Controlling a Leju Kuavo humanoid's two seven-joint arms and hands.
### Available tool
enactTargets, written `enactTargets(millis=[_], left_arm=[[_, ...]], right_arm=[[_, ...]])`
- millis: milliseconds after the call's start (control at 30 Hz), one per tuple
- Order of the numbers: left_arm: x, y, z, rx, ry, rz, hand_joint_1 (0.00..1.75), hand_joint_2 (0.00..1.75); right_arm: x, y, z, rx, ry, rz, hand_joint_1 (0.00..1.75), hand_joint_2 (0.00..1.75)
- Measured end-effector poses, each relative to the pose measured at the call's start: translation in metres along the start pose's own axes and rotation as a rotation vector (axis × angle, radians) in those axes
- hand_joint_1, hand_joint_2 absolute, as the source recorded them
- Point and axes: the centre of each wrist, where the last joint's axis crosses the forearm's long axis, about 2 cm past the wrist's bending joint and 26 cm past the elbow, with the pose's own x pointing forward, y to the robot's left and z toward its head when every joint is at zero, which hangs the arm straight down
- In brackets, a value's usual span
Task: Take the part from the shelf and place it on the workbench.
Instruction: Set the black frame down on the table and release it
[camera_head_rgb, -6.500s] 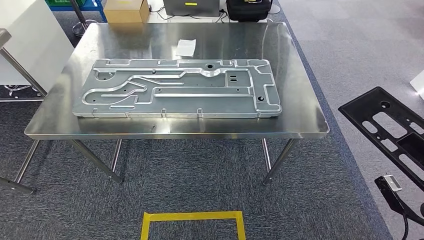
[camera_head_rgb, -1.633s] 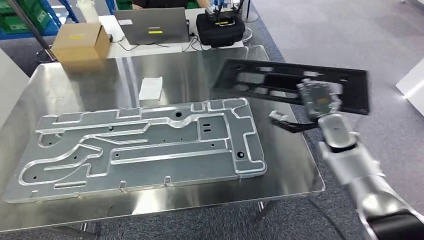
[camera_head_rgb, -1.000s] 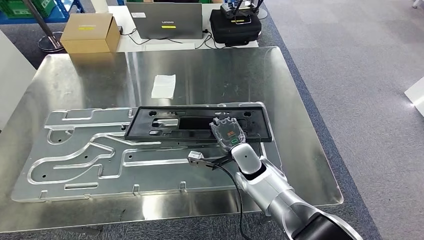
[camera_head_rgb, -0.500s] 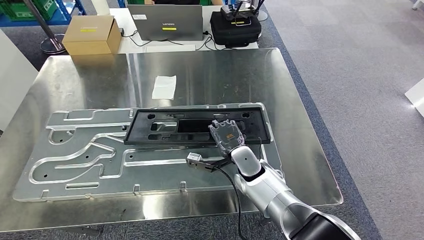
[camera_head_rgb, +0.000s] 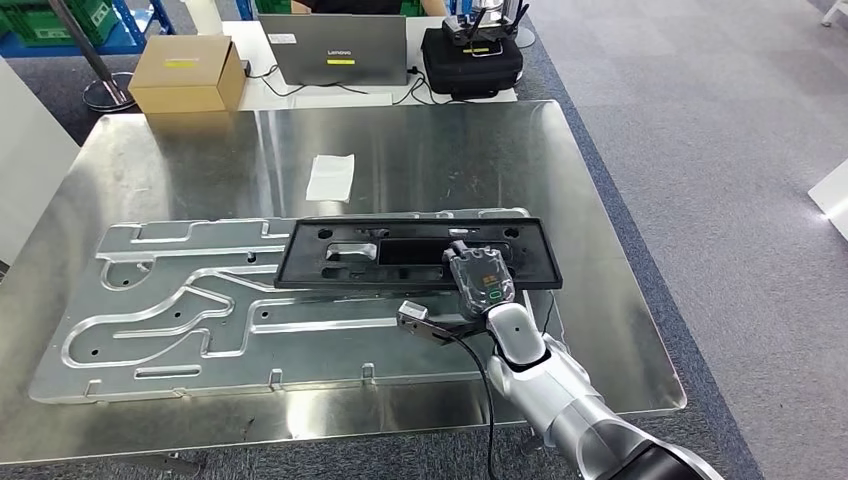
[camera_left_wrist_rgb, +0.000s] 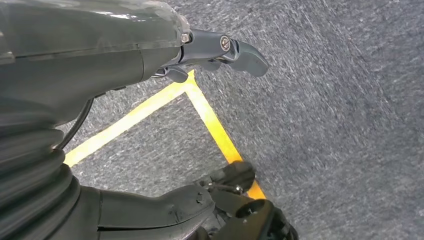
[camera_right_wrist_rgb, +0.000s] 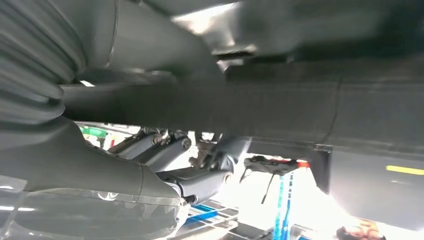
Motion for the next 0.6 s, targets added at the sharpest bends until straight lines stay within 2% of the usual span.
enactTargets(millis=[233, 600], left_arm=[[0.021, -0.022, -0.011, 0.040, 0.100, -0.009, 0.00, 1.75], [0.034, -0.039, -0.016, 0.023, 0.086, -0.002, 0.00, 1.75]], right_arm=[[-0.013, -0.001, 0.000, -0.006, 0.032, -0.007, 0.00, 0.00], [-0.037, 0.009, 0.016, 0.007, 0.097, 0.002, 0.00, 0.00]])
